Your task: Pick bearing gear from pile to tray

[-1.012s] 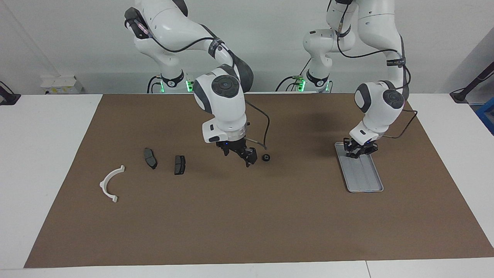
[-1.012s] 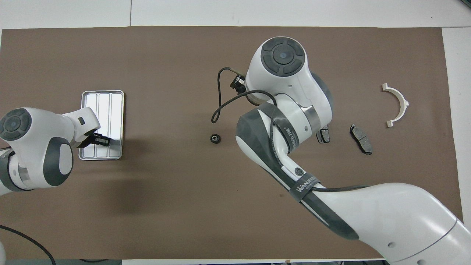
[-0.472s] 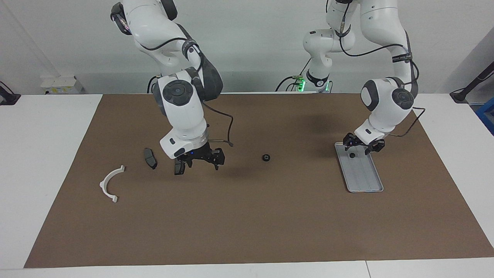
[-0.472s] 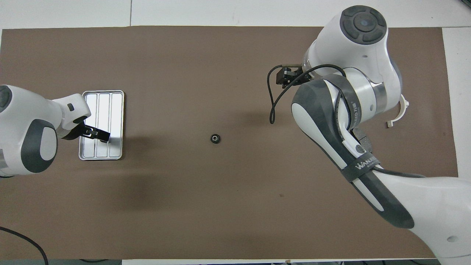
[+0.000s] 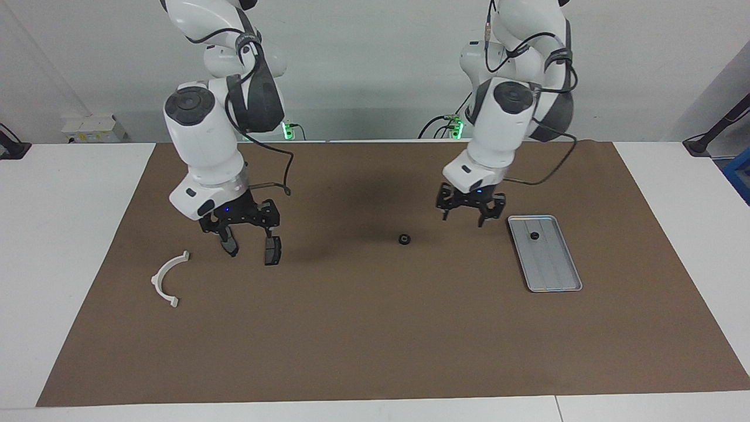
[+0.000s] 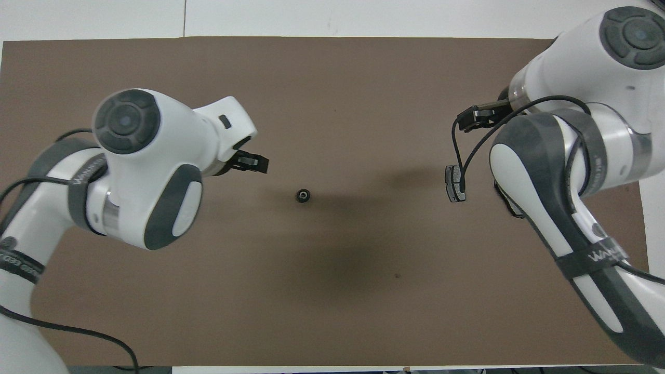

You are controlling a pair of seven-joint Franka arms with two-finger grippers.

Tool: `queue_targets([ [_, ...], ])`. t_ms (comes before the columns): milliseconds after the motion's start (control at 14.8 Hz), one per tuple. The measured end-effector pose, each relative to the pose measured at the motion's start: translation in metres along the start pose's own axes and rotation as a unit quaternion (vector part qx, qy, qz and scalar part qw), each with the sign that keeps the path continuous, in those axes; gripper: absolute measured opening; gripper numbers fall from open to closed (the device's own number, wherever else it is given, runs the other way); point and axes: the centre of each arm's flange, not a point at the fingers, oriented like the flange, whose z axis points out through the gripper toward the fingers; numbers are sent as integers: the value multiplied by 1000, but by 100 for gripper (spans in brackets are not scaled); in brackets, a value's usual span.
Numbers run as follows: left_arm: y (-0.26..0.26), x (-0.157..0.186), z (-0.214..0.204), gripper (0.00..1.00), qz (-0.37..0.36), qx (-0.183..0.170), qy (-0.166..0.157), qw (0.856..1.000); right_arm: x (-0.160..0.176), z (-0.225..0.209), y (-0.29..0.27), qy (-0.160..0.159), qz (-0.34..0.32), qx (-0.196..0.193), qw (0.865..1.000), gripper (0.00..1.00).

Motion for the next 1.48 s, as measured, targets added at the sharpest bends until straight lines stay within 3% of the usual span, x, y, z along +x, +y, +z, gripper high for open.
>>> queue_targets([
  [135,25,3,32,90,-12,-30,-2,999,-15,-20,26,-1,-14,-4,1000,100],
  [405,30,16,103,90,-16,-30,-14,999,-49,-73,48,-15,-26,-10,999,100],
  [607,28,21,112,90,-11,-22,-15,1000,-84,-114,42,-37,-16,-8,999,100],
  [742,28,20,112,81,-9,-21,-16,1000,-103,-136,36,-43,2,-7,999,100],
  [877,37,13,119,80,0,-19,-27,999,-115,-151,29,-46,13,-8,999,100],
  [1080,63,-6,132,81,17,-13,-60,998,-122,-155,26,-55,24,-9,998,100],
  [1484,67,-21,146,83,19,-7,-80,997,-124,-149,25,-73,51,-2,996,100],
])
